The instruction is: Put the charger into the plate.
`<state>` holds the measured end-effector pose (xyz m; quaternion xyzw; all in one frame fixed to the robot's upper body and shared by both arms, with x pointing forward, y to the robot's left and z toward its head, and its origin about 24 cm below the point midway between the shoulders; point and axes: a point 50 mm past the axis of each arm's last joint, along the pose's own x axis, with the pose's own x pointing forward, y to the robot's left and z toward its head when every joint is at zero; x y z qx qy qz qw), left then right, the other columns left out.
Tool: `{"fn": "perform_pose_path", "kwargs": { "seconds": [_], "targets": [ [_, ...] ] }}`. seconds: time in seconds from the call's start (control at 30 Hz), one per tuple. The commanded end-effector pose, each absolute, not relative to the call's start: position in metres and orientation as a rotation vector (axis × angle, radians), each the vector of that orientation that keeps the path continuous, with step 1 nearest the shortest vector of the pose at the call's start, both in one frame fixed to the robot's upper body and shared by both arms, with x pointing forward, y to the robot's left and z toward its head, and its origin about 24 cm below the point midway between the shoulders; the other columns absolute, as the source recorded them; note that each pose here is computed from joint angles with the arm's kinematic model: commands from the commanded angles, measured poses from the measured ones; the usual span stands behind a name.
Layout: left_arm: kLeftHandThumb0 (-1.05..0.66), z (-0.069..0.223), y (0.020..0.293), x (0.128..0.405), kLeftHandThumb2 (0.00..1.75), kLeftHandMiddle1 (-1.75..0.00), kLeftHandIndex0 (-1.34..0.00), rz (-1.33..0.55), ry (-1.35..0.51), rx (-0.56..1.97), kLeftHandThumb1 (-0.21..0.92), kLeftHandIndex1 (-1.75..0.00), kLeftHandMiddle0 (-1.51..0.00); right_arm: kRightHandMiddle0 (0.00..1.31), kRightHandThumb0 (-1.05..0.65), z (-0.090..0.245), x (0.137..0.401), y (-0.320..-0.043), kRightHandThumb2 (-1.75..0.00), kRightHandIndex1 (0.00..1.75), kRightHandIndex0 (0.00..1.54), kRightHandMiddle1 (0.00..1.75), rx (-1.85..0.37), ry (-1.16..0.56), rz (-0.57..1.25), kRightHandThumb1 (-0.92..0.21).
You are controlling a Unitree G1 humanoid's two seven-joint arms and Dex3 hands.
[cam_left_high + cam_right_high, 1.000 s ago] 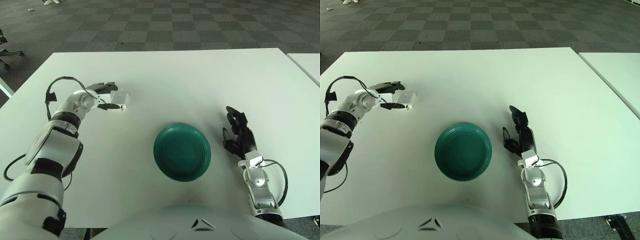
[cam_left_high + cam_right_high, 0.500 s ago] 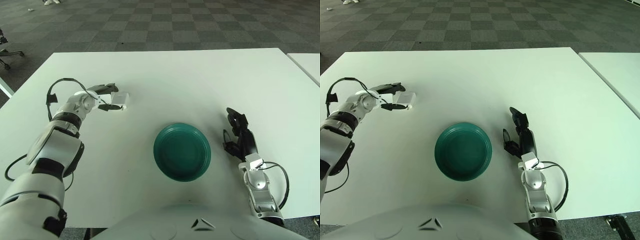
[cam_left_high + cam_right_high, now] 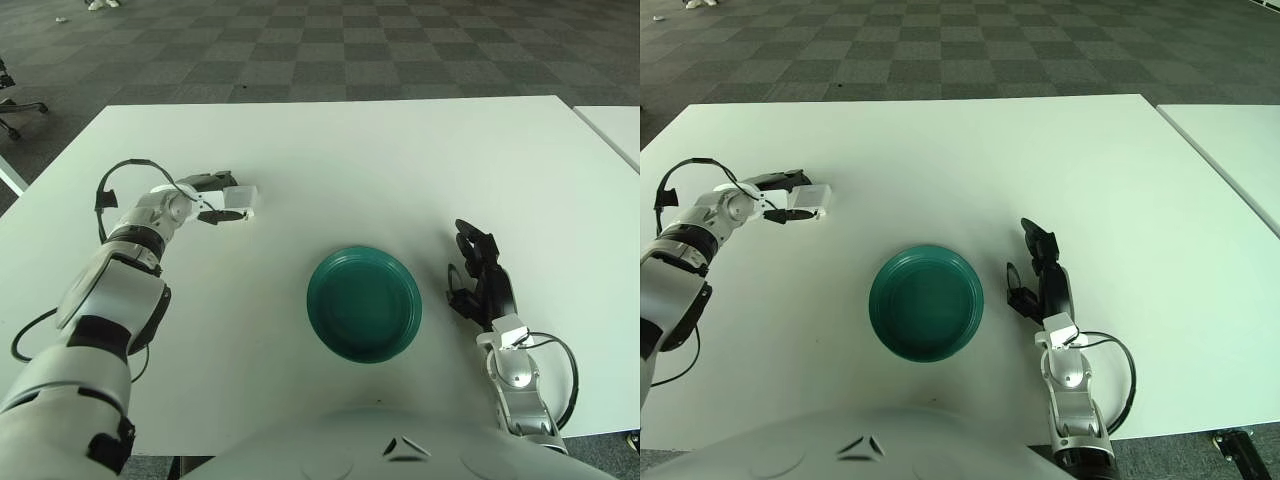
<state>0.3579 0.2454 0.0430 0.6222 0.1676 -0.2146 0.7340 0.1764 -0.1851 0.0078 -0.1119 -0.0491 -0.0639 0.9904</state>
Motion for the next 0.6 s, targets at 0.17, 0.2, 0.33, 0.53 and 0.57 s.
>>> {"fn": "perform_pose_path", "kwargs": {
  "seconds": [0.17, 0.2, 0.33, 0.53, 0.57],
  "targets": [
    [-0.96, 0.035, 0.238, 0.355, 0.4, -0.02, 0.0, -0.514, 0.403, 1.34, 0.92, -0.95, -0.08, 0.0, -0.79, -0.018, 0.158, -0.185, -0.73, 0.0, 0.25, 0.62, -0.227, 0.043, -0.159, -0.92],
    [-0.96, 0.034, 0.238, 0.356, 0.39, -0.02, 0.0, -0.516, 0.405, 1.338, 0.92, -0.96, -0.08, 0.0, -0.79, -0.018, 0.158, -0.185, -0.73, 0.0, 0.24, 0.61, -0.232, 0.044, -0.159, -0.92],
    [-0.95, 0.033, 0.236, 0.355, 0.37, -0.02, 0.0, -0.525, 0.412, 1.324, 0.92, -0.97, -0.1, 0.0, -0.81, -0.02, 0.156, -0.187, -0.73, 0.0, 0.21, 0.6, -0.249, 0.047, -0.164, -0.92],
    [-0.93, 0.03, 0.232, 0.355, 0.33, -0.03, 0.0, -0.54, 0.437, 1.29, 0.92, -0.97, -0.13, 0.0, -0.83, -0.024, 0.154, -0.192, -0.72, 0.0, 0.19, 0.57, -0.26, 0.076, -0.179, -0.92],
    [-0.93, 0.03, 0.232, 0.355, 0.32, -0.03, 0.0, -0.541, 0.439, 1.289, 0.92, -0.97, -0.14, 0.0, -0.83, -0.025, 0.154, -0.192, -0.72, 0.0, 0.19, 0.57, -0.26, 0.079, -0.18, -0.92]
  ]
}}
